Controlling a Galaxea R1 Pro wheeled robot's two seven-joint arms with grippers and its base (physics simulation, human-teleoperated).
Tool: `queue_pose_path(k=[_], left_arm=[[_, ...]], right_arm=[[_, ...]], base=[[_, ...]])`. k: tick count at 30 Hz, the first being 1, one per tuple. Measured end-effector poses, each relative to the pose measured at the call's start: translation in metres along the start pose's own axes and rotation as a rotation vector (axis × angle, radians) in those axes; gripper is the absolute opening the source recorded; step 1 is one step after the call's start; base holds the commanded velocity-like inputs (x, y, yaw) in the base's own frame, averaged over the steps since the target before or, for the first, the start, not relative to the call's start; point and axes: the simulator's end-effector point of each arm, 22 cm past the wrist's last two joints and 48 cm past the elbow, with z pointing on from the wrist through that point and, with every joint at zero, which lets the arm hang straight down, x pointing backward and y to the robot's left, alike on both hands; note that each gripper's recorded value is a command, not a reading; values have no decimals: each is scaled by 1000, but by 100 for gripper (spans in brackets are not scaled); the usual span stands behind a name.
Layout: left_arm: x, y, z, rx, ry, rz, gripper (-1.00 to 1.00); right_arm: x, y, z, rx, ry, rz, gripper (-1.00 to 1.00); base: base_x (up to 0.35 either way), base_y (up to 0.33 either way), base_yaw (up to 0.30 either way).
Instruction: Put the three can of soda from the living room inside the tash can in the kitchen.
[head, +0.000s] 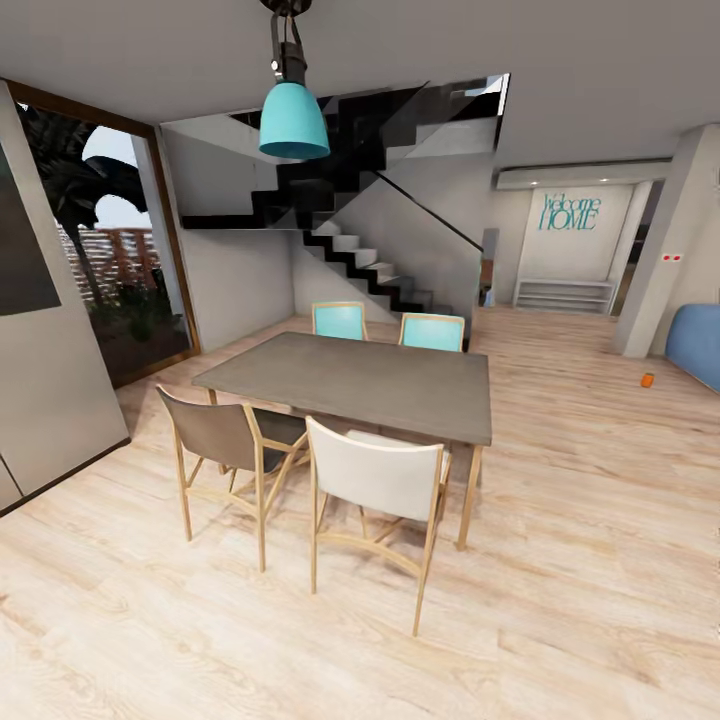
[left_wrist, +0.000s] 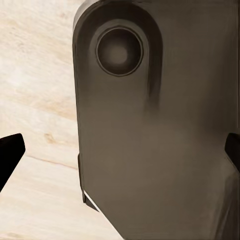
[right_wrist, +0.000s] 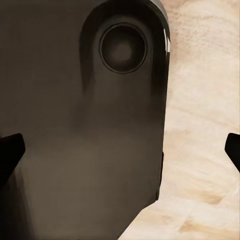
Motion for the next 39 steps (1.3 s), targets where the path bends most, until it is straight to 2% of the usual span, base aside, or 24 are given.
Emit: queue_pose_path(k=[5, 15, 28, 39], left_arm=[[-6, -3, 0, 6, -17, 0, 100], [-8, -4, 0, 8, -22, 1, 100], [-8, -5, 0, 13, -22, 3, 100], [-8, -5, 0, 13, -23, 3, 100]], right_arm=[[0, 9, 0, -16, 0, 3, 100], [0, 13, 0, -26, 0, 2, 100], [1, 12, 0, -26, 4, -7, 100], [3, 3, 0, -14, 14, 0, 100]], base=[[0, 11, -214], [0, 51, -290], [0, 2, -300], [0, 0, -300]])
